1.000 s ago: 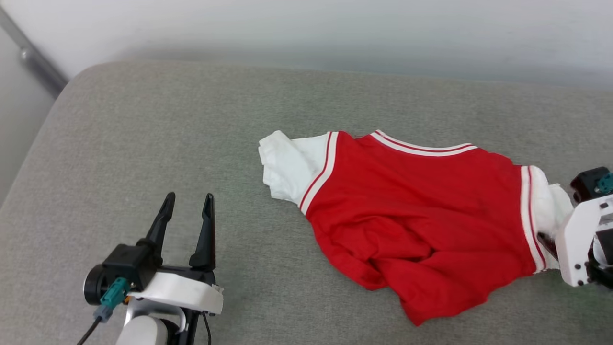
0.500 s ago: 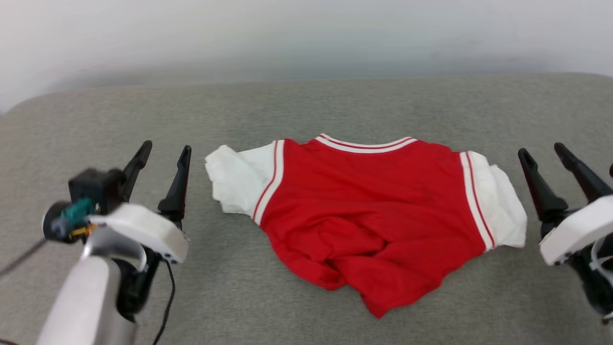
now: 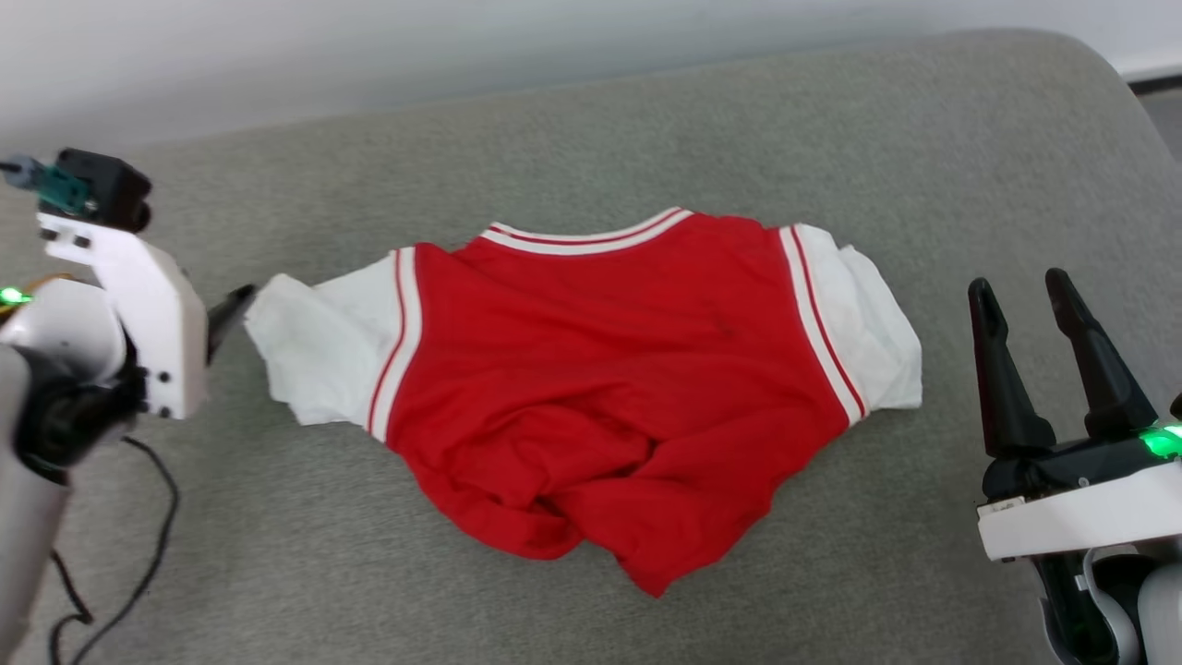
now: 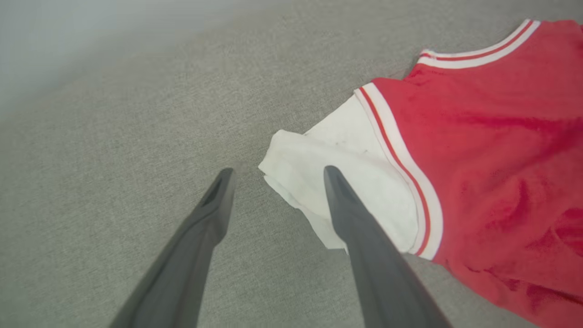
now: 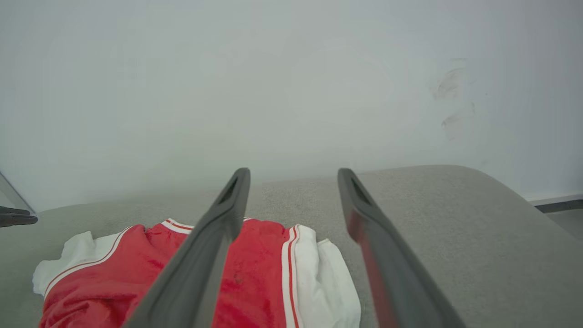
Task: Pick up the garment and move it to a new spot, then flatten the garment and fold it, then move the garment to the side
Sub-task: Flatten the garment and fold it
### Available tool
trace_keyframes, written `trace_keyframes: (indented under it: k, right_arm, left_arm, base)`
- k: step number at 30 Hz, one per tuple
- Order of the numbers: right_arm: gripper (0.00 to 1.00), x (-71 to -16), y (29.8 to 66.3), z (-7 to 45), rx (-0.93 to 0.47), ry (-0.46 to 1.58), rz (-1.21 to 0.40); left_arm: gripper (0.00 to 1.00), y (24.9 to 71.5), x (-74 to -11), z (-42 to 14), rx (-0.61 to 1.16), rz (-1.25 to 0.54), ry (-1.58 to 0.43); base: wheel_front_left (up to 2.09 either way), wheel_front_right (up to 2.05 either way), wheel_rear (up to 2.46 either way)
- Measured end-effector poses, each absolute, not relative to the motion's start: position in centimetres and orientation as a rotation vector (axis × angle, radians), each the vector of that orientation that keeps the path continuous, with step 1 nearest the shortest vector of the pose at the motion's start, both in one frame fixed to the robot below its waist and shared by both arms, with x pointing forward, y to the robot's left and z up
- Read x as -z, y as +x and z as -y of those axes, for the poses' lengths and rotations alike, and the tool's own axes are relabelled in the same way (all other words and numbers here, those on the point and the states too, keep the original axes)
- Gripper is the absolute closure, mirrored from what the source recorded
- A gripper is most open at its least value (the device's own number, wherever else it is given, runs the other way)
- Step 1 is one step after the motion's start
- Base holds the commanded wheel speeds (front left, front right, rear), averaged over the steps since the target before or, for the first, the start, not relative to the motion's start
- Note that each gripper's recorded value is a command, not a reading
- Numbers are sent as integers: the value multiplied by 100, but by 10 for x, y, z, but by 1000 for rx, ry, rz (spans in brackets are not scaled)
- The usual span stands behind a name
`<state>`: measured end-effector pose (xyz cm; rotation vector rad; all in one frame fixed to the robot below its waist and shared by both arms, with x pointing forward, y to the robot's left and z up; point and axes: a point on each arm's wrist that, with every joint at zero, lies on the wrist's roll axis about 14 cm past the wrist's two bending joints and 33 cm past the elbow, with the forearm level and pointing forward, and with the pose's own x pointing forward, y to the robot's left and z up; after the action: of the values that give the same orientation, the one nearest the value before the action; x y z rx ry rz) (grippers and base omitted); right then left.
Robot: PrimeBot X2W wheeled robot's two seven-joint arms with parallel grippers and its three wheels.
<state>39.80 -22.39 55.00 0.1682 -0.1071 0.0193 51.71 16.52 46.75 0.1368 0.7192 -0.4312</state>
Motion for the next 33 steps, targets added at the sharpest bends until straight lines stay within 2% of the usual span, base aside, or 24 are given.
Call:
trace_keyframes:
  k: [8, 13, 21, 22, 23, 29, 33]
  right_arm:
    - [0, -519, 396, 232, 28, 141, 24]
    - [0, -507, 396, 232, 44, 148, -2]
    - [0, -492, 390, 241, 89, 141, -38]
    - [0, -491, 390, 243, 94, 139, -40]
    - [0, -491, 390, 243, 96, 139, -40]
    - [0, -490, 392, 240, 74, 123, -59]
    - [0, -485, 391, 240, 41, 100, -128]
  left_arm:
    - [0, 536, -430, -169, 434, -938, 167]
    - [0, 545, -409, -169, 420, -998, 215]
    - [0, 536, -371, -167, 424, -1127, 238]
    - [58, 536, -370, -168, 425, -1132, 245]
    - [100, 535, -370, -168, 427, -1135, 249]
    - [100, 535, -375, -168, 417, -1080, 222]
    - [100, 530, -390, -175, 414, -999, 267]
  base:
    - [0, 0, 0]
    - [0, 0, 0]
    - [0, 0, 0]
    - [0, 0, 0]
    - [0, 0, 0]
    - [0, 0, 0]
    - [0, 0, 0]
